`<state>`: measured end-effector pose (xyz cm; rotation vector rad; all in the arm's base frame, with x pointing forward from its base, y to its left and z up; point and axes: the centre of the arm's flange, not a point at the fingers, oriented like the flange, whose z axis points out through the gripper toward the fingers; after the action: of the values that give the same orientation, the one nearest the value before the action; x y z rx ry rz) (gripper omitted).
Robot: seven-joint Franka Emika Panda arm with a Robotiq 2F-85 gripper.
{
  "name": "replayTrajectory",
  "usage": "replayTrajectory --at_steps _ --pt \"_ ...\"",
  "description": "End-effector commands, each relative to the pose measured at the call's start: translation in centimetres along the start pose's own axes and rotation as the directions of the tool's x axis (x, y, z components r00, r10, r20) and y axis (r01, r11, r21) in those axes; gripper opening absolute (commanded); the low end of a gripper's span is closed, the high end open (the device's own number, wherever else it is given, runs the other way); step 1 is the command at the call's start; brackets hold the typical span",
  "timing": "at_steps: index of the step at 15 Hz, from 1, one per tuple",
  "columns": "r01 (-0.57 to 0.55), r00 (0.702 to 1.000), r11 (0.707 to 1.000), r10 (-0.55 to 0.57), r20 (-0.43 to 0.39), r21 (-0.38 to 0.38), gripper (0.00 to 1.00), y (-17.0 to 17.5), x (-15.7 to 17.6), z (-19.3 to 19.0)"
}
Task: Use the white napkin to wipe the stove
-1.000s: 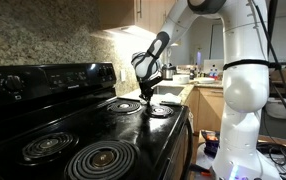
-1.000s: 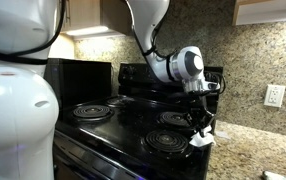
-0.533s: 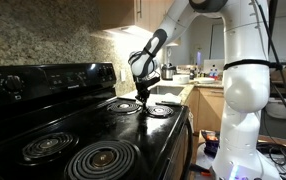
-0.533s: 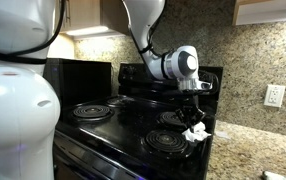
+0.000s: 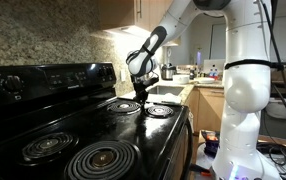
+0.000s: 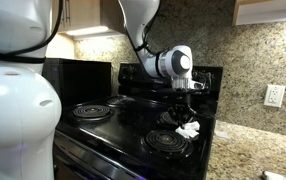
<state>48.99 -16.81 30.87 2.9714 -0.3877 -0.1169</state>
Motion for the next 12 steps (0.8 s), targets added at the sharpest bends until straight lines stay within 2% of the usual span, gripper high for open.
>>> replayTrajectory --at_steps 1,9,12 --pt "0.077 0.991 0.995 -0.083 0.106 0.064 0.09 -5.5 -2.5 5.0" --pt "0.189 0.975 0.981 -0.193 0.111 0.046 0.09 -11.6 -3.6 4.2" --pt "0.229 0.97 0.973 -0.23 0.078 0.014 0.09 -14.6 -4.0 3.8"
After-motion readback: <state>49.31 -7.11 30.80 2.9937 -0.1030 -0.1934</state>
